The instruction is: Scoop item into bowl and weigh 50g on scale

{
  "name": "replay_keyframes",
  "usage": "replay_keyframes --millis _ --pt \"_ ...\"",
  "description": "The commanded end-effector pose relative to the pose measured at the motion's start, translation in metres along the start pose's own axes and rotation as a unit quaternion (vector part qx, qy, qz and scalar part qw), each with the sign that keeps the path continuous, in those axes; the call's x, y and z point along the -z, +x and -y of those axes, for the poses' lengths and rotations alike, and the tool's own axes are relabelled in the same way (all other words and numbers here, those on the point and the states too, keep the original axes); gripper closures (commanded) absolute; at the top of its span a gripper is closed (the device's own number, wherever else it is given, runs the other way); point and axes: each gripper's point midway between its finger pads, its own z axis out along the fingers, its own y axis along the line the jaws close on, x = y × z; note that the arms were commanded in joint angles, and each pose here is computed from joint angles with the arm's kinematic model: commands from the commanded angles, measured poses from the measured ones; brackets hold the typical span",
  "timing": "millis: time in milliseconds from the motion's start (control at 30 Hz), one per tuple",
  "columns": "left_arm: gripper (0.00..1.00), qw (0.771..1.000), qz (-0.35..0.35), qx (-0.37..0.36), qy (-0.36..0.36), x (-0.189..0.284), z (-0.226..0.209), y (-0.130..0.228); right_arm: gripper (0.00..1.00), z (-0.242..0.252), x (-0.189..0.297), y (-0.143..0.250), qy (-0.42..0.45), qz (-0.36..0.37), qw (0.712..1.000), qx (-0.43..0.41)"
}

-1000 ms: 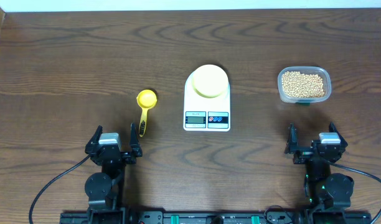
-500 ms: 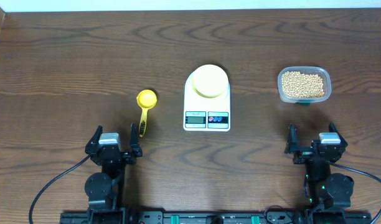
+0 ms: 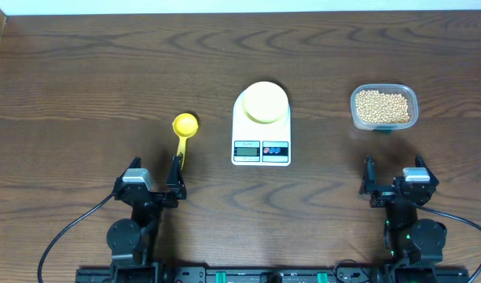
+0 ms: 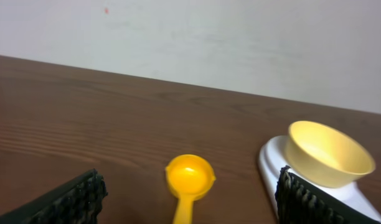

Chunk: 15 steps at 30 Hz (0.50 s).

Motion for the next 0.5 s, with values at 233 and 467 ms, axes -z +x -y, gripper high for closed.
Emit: replay_keyframes --millis 233,467 --pt "0.11 0.998 0.028 0.043 0.041 0.005 0.017 -0.025 0.01 0.001 0.000 0.001 0.001 -0.001 1.000 0.006" --pt "0.11 0.995 0.077 0.029 0.055 0.017 0.028 -0.070 0.01 0.001 0.000 0.001 0.001 -0.001 1.000 0.006"
